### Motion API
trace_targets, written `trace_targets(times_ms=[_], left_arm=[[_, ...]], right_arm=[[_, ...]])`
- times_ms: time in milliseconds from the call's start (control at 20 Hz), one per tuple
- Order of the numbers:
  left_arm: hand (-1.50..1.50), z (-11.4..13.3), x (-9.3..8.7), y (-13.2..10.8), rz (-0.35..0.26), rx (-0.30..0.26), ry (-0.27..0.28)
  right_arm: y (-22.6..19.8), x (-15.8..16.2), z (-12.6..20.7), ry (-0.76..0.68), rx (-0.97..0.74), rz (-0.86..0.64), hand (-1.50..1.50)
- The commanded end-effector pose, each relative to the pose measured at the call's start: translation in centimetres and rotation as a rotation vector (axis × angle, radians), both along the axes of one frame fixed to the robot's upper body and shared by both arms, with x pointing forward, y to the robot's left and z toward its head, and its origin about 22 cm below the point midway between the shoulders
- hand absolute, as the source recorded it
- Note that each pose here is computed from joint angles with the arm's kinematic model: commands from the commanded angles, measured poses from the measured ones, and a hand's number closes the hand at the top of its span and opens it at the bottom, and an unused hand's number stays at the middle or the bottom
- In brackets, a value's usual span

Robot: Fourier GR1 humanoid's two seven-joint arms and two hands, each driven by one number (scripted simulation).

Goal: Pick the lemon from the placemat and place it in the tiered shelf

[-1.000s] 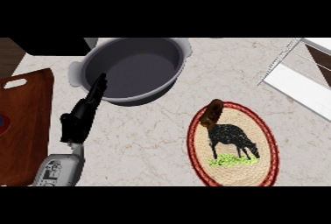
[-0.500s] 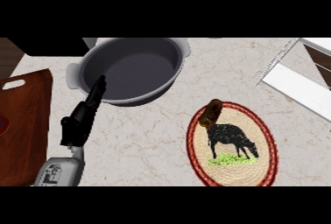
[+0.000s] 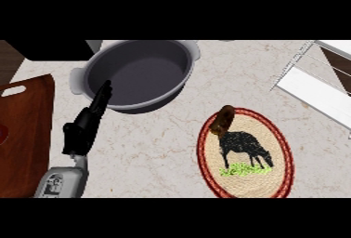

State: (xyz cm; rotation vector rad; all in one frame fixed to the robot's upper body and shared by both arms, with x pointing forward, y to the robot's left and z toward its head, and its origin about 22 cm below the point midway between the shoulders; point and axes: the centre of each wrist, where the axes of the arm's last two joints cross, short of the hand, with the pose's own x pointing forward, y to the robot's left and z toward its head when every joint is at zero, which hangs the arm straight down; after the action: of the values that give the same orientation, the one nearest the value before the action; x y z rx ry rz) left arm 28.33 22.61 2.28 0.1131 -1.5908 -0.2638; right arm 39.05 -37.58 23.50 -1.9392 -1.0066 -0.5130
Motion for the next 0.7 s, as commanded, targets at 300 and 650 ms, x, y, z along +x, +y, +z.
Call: trace_targets(times_ms=[300,650], left_arm=[[0.0,0.7,-0.1,0.9,0.016,-0.005,0.014],[0.0,-0.7,-0.1,-0.1,0.015,0.017,0.003]], right_arm=[[1.8,-2.8,0.9,-0.14,0.086,0.133,-1.5],[0.7,-3.8,8.6,-0.412,0.061,0.131,-1.5]])
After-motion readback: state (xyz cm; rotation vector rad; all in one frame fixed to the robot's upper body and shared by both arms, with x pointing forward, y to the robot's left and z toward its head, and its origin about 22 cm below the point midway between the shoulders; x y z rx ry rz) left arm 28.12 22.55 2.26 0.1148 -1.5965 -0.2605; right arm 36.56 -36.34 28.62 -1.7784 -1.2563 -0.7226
